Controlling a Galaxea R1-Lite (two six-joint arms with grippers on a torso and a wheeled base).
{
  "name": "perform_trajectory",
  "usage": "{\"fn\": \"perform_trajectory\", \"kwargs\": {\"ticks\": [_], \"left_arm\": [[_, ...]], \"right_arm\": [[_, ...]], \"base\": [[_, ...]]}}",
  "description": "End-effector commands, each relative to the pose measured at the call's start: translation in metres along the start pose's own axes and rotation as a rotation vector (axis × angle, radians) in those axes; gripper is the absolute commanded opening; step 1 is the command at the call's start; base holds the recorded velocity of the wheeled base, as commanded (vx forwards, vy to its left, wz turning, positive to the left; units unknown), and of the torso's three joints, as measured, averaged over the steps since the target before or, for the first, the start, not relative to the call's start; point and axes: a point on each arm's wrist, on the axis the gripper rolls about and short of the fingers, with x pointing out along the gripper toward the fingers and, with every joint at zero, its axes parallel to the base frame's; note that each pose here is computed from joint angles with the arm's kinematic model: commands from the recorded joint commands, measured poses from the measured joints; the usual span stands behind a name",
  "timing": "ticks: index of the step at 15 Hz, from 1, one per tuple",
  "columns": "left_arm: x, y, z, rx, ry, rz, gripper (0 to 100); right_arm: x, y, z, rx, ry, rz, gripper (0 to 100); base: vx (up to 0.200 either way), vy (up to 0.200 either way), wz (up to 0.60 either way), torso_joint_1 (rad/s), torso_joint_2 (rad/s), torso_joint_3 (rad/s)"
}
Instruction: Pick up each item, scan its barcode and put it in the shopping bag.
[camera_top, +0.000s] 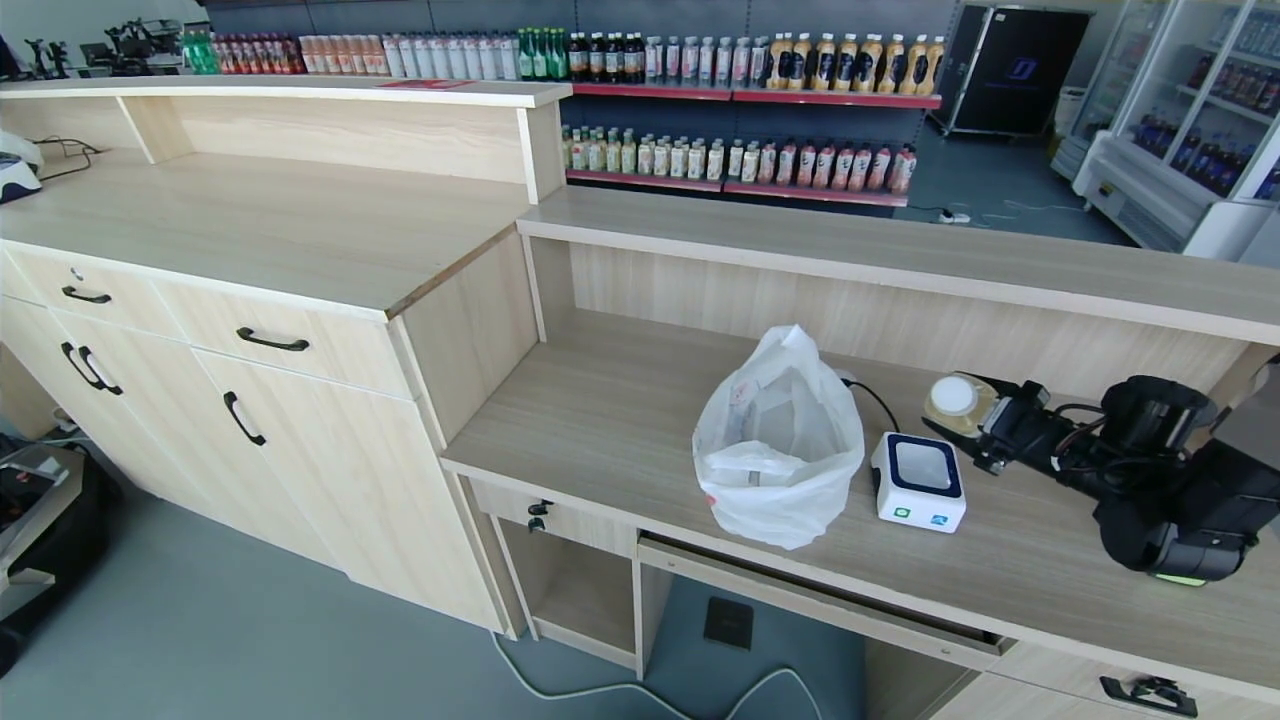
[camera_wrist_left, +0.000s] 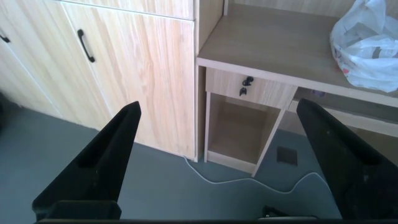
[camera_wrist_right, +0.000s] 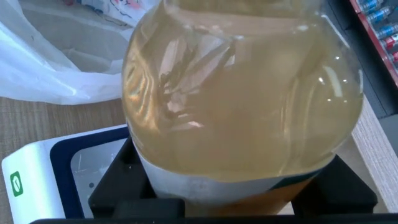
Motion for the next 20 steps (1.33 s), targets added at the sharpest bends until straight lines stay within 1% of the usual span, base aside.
{"fn": "perform_trajectory", "kwargs": {"ticks": [1,11,15,20], "left_arm": [[0.0,0.0,0.0,-0.001,0.0,0.0,100],[0.0,0.0,0.0,-0.001,0.0,0.0,100],[0.0,0.0,0.0,-0.001,0.0,0.0,100],[0.0,0.0,0.0,-0.001,0.001,0.0,100]], "right_arm": [[0.003,0.006,-0.002,0.007,-0.002,0.01,0],[0.012,0.009,-0.008,0.016,-0.008,0.006,0],[0.015,0.014,-0.009,0.03,-0.011,0.015,0],[0.019,0.014,-0.008,0.041,-0.022,0.013,0]], "base": [[0.0,0.0,0.0,0.0,0.0,0.0],[0.0,0.0,0.0,0.0,0.0,0.0],[0.0,0.0,0.0,0.0,0.0,0.0],[0.0,0.0,0.0,0.0,0.0,0.0]]}}
